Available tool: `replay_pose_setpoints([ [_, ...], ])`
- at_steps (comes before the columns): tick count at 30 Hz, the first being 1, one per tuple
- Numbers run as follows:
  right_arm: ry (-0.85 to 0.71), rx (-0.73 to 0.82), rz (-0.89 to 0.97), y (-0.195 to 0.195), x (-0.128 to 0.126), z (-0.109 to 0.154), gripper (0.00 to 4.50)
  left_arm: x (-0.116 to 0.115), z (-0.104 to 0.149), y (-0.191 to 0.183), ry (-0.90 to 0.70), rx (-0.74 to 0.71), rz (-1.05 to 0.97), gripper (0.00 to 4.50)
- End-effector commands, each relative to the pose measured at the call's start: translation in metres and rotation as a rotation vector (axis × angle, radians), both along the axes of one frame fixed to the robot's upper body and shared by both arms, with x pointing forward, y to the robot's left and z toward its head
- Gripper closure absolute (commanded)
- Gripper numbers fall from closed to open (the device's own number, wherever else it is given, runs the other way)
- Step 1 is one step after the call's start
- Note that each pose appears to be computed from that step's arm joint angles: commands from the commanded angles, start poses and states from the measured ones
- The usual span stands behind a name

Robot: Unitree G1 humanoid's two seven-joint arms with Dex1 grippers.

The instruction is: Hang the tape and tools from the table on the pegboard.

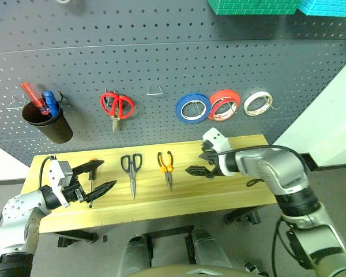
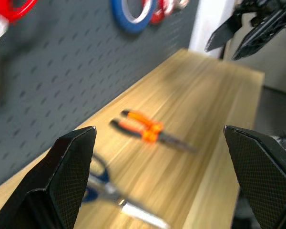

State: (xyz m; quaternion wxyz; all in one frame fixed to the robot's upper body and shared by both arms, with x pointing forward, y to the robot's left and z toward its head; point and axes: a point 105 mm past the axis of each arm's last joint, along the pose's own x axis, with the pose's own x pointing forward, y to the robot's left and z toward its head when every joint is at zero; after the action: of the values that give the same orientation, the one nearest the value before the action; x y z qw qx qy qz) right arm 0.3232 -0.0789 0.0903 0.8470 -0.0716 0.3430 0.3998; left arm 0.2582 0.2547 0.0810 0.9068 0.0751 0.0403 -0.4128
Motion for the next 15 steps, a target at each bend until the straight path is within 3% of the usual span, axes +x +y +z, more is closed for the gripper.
replay_pose_setpoints([
  [1, 0.000, -0.059, -0.046, 0.006, 0.010, -0.002, 0.05, 0.000, -0.007, 0.006, 0.001, 0.062, -0.020, 0.00],
  [7, 0.051, -0.080, -0.158, 0.024, 0.028, -0.012, 0.05, 0.004, -0.015, 0.008, 0.011, 0.121, -0.069, 0.00],
  [15, 0.092, -0.062, -0.317, 0.035, 0.046, -0.018, 0.05, 0.010, -0.005, -0.007, -0.017, 0.115, -0.123, 0.00],
])
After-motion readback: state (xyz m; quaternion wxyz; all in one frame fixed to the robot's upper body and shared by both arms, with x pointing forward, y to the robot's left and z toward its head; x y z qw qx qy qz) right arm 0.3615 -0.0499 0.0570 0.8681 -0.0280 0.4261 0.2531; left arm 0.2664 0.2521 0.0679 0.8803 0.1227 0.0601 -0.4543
